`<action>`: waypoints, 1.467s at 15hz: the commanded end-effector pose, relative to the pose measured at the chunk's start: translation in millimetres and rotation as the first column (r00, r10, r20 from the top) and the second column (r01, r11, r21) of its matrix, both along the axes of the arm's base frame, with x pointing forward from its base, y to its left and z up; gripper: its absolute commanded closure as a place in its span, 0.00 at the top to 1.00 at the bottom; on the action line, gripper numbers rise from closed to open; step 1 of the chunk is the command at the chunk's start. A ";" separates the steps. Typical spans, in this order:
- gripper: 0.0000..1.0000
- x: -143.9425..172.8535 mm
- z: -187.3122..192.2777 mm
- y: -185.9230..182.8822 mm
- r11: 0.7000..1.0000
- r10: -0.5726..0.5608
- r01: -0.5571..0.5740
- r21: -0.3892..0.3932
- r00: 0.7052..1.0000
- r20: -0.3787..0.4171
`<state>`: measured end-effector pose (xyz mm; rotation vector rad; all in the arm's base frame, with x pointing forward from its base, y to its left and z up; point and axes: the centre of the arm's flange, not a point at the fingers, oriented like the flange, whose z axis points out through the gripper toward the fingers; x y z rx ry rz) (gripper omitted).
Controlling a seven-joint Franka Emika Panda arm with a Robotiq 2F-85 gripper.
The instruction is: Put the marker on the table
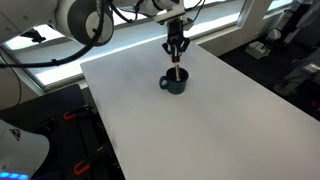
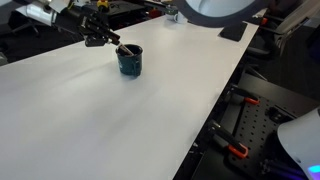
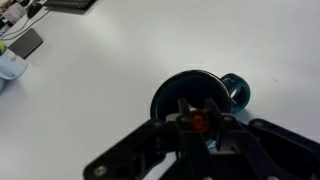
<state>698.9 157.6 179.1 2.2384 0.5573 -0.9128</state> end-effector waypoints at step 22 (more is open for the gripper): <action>0.04 18.8 10.9 139.5 0.893 0.435 -0.434 0.118 0.900 0.016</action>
